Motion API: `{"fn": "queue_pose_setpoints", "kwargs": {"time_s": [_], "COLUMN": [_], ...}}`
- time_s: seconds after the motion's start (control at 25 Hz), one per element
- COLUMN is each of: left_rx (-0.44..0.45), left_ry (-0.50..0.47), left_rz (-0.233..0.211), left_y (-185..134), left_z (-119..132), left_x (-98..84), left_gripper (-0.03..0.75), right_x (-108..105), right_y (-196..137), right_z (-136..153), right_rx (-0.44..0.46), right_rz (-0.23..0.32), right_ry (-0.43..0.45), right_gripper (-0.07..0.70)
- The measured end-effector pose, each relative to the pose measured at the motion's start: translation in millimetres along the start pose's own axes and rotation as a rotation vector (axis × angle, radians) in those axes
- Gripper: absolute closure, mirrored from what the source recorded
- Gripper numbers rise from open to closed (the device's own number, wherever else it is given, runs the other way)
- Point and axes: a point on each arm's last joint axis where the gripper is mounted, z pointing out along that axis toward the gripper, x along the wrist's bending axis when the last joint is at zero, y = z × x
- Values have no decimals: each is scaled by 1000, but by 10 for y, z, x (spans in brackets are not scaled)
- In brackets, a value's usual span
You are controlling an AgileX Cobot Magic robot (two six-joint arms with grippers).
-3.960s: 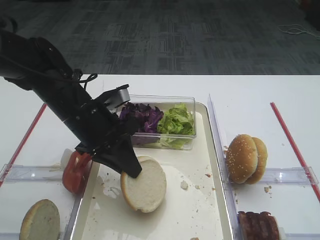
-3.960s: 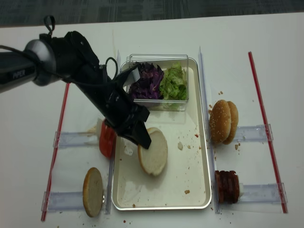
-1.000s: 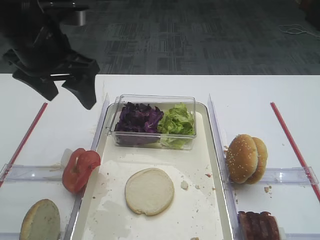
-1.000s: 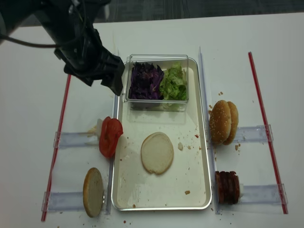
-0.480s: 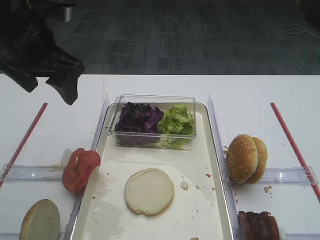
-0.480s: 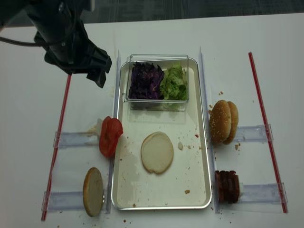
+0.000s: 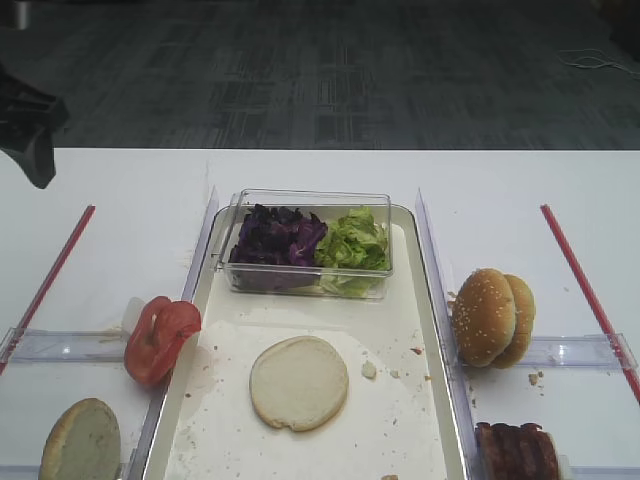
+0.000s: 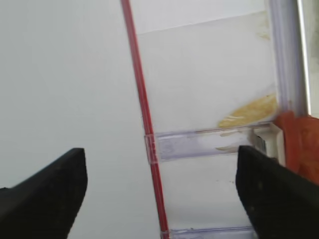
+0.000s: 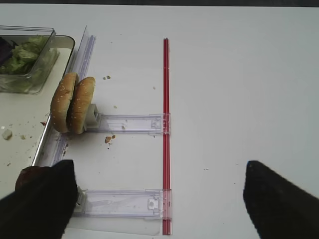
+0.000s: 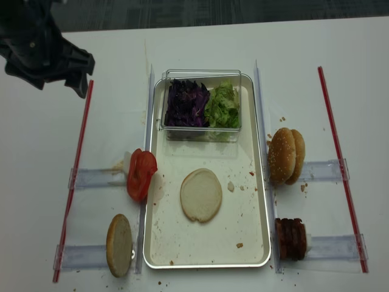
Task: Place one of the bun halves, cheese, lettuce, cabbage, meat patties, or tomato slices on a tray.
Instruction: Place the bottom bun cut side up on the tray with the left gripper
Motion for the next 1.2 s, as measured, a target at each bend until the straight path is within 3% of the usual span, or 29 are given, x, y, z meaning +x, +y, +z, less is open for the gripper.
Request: {"fn": "queue_pose_setpoints", "kwargs": {"time_s": [0.12,0.24,0.6,1.0,1.2], "left_rx": [6,9,29,37,-51], "left_ry": [19,26,19,-3,-11], "left_rz": [-55,-81,-68,-75,-87], "left_y": [-15,-27,-110,-756,-1157], "left_z": [17,24,46,-128,-397], "left_x": [196,288,282,207,173], "left_gripper": [121,121,121,121,121], "right_x": [0,0,0,0,0], "right_y": [0,0,0,0,0], "right_z": [0,0,0,0,0], "right_rx": [0,0,0,0,0], "right_rz": [0,0,0,0,0], "right_ry": [0,0,0,0,0], "right_gripper": [-67,-67,-67,-67,-67]}}
